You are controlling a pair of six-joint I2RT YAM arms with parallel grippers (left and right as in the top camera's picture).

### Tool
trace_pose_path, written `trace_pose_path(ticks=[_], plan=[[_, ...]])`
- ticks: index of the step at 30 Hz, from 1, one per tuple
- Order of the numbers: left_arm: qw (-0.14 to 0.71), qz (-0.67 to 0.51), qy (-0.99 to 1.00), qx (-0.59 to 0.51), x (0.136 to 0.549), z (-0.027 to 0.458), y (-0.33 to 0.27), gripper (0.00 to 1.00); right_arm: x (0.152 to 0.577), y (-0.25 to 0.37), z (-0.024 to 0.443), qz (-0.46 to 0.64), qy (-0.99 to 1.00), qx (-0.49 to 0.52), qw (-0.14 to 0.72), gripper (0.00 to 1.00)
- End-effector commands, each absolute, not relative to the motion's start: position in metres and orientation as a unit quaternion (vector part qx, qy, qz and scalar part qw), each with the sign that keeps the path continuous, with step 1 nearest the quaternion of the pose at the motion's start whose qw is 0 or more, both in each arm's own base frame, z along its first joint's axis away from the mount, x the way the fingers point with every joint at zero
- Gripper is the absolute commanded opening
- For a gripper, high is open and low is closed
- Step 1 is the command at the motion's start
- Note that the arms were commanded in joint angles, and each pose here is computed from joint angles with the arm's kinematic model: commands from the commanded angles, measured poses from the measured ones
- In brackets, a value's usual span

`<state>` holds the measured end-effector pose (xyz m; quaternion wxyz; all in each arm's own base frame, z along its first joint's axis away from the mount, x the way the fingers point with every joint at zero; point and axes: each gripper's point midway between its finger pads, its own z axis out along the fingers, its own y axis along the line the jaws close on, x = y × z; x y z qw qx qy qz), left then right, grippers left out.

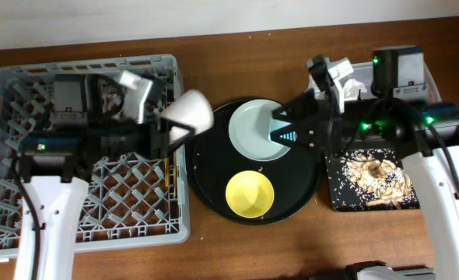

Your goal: Sort waste into correct bins and load items into the dishwasher rack

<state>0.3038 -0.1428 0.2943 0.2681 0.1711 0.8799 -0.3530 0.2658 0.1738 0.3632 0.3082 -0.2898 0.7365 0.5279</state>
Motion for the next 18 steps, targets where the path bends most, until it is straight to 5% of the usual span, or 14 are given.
trace_pose_path(ticks=[1,2,3,11,18], plan=[[0.208,-0.061,0.975,-0.047,0.303,0.237,-0.025,0.29,0.296,0.116,0.289,0.318,0.887,-0.193,0.273,0.82],[0.201,-0.013,0.976,-0.085,0.299,0.232,-0.006,0.28,0.295,0.105,0.275,0.281,0.907,-0.179,0.256,0.84],[0.177,0.022,0.977,-0.113,0.292,0.224,0.006,0.28,0.292,0.090,0.259,0.237,0.928,-0.165,0.234,0.99],[0.042,0.036,0.993,-0.106,0.276,0.159,0.004,0.29,0.285,0.057,0.223,0.140,0.963,-0.139,0.186,0.99],[0.055,-0.001,0.993,-0.105,0.287,0.151,-0.008,0.29,0.285,0.057,0.222,0.140,0.963,-0.139,0.186,0.99]])
